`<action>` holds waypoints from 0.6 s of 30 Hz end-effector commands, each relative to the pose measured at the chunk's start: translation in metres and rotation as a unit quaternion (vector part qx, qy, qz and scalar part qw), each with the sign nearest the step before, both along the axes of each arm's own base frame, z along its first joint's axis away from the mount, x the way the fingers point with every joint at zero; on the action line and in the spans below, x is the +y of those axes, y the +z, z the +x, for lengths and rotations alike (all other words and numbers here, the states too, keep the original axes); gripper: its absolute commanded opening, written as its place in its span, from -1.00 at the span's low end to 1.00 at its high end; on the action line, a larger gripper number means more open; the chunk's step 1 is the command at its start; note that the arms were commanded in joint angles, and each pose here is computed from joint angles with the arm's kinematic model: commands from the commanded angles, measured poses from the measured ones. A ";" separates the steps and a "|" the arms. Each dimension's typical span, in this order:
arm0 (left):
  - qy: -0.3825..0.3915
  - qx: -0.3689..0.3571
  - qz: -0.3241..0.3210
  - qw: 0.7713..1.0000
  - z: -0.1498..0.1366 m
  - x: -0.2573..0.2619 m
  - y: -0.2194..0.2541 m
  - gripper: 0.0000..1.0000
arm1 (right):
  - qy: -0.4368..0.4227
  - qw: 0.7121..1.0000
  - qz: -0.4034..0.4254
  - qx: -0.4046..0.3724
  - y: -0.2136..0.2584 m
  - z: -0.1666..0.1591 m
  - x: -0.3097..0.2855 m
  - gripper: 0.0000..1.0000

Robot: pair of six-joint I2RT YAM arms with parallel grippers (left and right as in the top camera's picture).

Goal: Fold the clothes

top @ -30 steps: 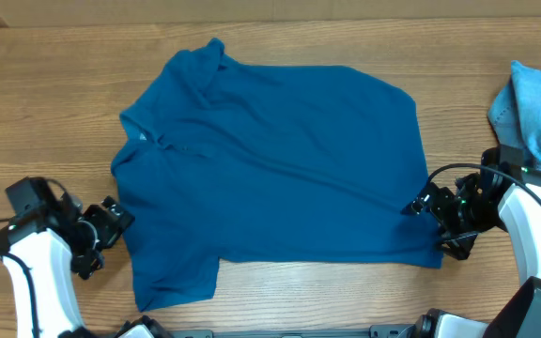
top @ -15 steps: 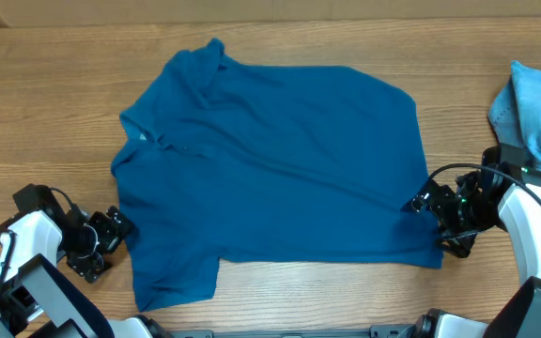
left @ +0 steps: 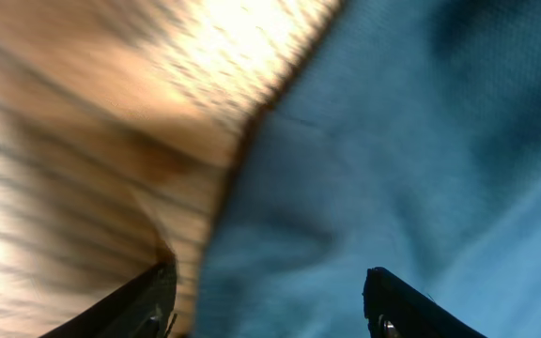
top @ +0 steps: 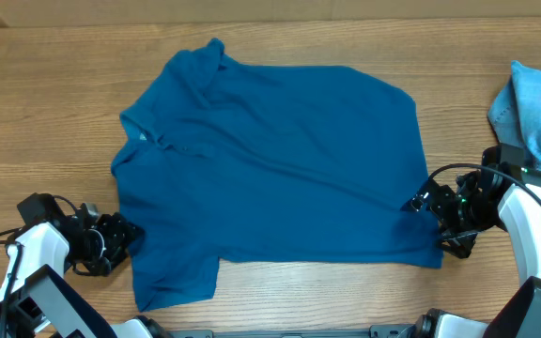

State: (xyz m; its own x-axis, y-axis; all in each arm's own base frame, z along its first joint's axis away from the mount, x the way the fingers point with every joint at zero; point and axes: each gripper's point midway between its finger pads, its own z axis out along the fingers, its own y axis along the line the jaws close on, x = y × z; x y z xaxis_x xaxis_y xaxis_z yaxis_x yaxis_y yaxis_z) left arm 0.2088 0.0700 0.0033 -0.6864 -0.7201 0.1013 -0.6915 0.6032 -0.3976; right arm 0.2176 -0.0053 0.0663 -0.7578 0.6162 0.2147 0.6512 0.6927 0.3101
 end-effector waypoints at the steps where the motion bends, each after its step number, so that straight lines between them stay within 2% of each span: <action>1: -0.026 0.023 -0.060 0.998 -0.021 -0.031 -0.018 0.32 | 0.004 1.000 -0.009 -0.001 -0.001 -0.001 -0.003 1.00; 6: -0.034 0.018 -0.061 0.997 -0.020 -0.032 -0.018 0.04 | 0.004 1.000 -0.010 -0.001 -0.001 -0.001 -0.003 0.99; 10: -0.035 0.014 -0.063 0.997 -0.019 -0.032 -0.016 -0.42 | 0.004 1.000 -0.009 -0.001 -0.001 -0.001 -0.003 1.00; 12: -0.035 0.008 -0.063 0.997 -0.017 -0.032 -0.014 -0.54 | 0.004 1.000 -0.010 -0.001 -0.001 -0.001 -0.003 1.00; 14: -0.035 0.001 -0.058 0.998 -0.013 -0.029 -0.008 -0.75 | 0.004 1.000 -0.012 -0.001 -0.002 -0.001 -0.004 1.00; 16: -0.036 -0.011 -0.047 0.998 -0.007 -0.024 0.003 -0.88 | 0.005 1.000 -0.020 0.002 -0.003 -0.002 -0.007 0.99; 18: -0.038 -0.027 -0.031 0.998 0.001 -0.017 0.019 -0.92 | 0.006 1.000 -0.027 0.005 -0.003 -0.003 -0.009 0.98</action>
State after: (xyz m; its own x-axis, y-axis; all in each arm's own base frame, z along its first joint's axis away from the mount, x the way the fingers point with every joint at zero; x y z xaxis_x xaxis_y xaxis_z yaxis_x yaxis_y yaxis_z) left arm 0.1955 0.0415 -0.0009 -0.7178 -0.6673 0.1986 -0.6674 0.5784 -0.4690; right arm 0.2156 -0.0084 0.0644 -0.7582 0.6177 0.2091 0.6512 0.7010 0.2907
